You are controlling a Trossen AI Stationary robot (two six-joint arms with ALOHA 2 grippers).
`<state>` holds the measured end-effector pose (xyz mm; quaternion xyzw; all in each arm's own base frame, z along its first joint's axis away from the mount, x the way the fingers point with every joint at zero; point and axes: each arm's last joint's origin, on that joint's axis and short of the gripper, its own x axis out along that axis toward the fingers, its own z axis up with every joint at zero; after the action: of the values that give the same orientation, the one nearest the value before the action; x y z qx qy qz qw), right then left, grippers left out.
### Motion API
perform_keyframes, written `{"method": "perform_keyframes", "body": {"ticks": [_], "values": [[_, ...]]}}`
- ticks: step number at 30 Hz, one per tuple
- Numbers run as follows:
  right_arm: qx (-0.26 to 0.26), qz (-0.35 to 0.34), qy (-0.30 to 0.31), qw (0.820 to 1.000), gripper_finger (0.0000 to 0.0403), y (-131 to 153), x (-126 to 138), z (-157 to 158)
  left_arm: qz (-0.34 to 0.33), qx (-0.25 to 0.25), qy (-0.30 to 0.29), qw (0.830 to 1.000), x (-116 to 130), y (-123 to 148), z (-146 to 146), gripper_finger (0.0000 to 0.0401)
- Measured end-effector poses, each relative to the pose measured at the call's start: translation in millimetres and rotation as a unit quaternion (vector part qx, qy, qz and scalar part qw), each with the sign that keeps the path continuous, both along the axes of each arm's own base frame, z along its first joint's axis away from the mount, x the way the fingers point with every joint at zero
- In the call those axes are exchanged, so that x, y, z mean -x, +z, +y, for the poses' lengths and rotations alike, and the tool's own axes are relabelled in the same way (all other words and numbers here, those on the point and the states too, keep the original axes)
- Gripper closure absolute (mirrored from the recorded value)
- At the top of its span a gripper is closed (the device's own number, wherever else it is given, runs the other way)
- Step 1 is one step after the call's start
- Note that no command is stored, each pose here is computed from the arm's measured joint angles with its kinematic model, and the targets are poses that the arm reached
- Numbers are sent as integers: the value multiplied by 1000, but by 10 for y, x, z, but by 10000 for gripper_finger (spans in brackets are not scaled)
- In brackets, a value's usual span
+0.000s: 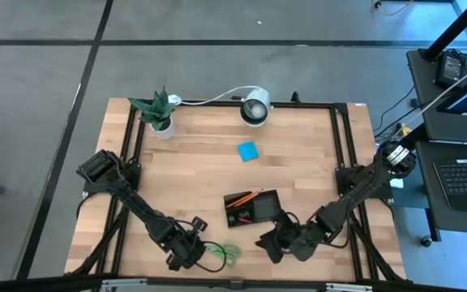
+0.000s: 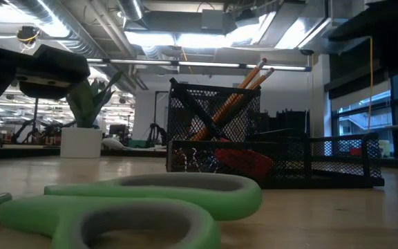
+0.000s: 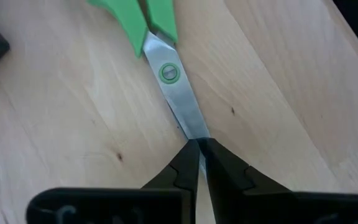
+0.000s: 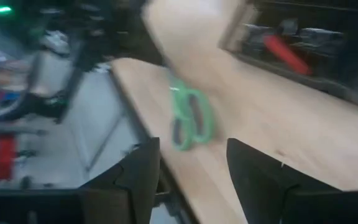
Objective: Pick and place office supplies into organizer
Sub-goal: Put the scissors into the desk organizer
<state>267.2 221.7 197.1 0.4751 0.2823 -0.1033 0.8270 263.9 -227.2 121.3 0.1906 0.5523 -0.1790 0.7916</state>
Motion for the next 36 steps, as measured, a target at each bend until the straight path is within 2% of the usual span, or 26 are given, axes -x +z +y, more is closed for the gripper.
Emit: {"method": "perform_keyframes", "body": {"ticks": [3, 7, 10, 15, 19, 24, 27, 32, 36], "values": [[-9, -33, 5, 999, 215, -130, 41, -40, -7, -2, 5, 1000, -5, 2, -2, 382], [-32, -38, -8, 999, 212, -284, 80, -76, -10, -1, 9, 1000, -9, 0, -5, 382], [-46, -31, -12, 998, 196, -400, 63, -33, -14, -2, 11, 1000, -14, -1, -7, 382], [-52, -32, -11, 998, 164, -518, -51, 112, -29, 2, 14, 999, -36, -4, -20, 382], [-49, -41, -2, 998, 156, -573, -198, 271, -37, 2, 16, 999, -47, -7, -23, 382], [-71, -20, -21, 997, 163, -744, -393, 455, -42, 4, 21, 999, -55, -9, -27, 382], [-64, 6, -23, 998, 172, -837, -485, 527, -43, 6, 27, 999, -57, -10, -28, 382], [-44, 76, -3, 996, 191, -841, -604, 558, -45, 7, 26, 999, -55, -11, -35, 382], [-37, 84, -9, 996, 203, -812, -699, 571, -44, 11, 36, 998, -54, -11, -36, 382]]}}
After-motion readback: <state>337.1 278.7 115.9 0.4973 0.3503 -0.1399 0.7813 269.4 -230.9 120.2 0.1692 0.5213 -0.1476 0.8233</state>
